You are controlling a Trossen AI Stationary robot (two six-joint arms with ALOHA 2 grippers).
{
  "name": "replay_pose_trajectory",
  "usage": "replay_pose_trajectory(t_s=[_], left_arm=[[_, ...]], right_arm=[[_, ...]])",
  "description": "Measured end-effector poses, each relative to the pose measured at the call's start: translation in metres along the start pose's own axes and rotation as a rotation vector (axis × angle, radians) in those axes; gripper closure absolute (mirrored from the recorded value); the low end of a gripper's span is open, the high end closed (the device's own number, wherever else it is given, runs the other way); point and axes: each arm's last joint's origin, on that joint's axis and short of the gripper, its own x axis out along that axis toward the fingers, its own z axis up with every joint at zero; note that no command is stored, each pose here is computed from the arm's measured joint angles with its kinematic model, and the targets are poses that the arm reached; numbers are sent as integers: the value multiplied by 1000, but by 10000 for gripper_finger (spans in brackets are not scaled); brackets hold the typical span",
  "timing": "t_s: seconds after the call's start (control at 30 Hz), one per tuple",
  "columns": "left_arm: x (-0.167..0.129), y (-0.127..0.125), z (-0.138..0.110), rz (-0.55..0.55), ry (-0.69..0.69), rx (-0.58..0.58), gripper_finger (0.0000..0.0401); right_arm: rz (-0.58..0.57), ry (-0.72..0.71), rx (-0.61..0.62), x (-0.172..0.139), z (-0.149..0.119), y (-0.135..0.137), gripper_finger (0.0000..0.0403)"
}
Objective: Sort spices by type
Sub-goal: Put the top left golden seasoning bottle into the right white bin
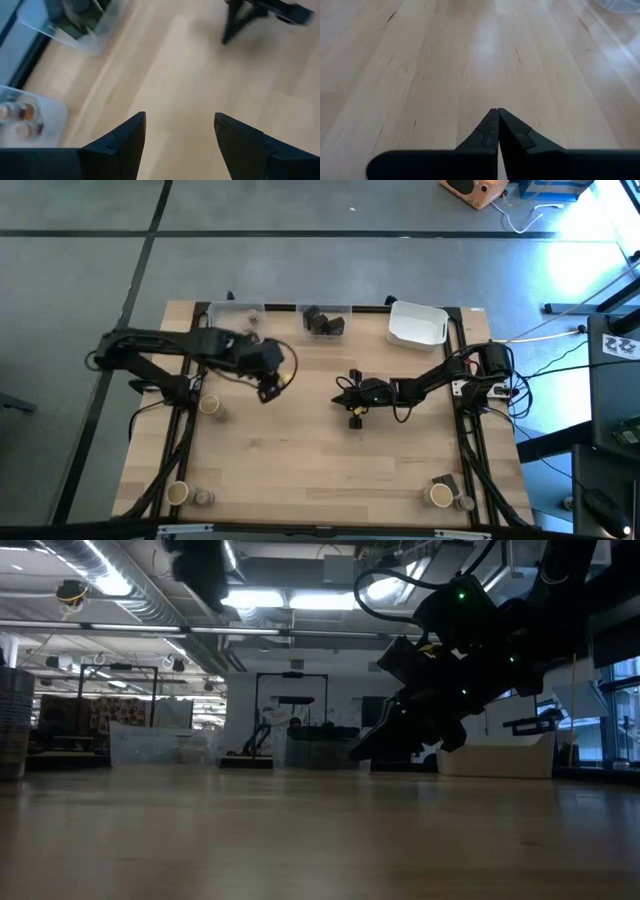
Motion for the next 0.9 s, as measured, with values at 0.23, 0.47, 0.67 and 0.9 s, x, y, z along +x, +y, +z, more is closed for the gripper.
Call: replay_pose_trajectory(t_s=[0.23,0.47,0.67,0.9], left_arm=[[-10,-5,-33,-32,37,-71,181],[-6,-7,-56,-40,237,-109,158],[1,-10,-56,-45,207,-121,152],[11,-7,-68,39,285,-125,120]], right_arm=[[-1,-4,1,0,0,0,391],[-1,-8,-22,0,1,0,391],[-2,-12,-25,0,1,0,391],[-2,-14,-25,0,1,0,391]])
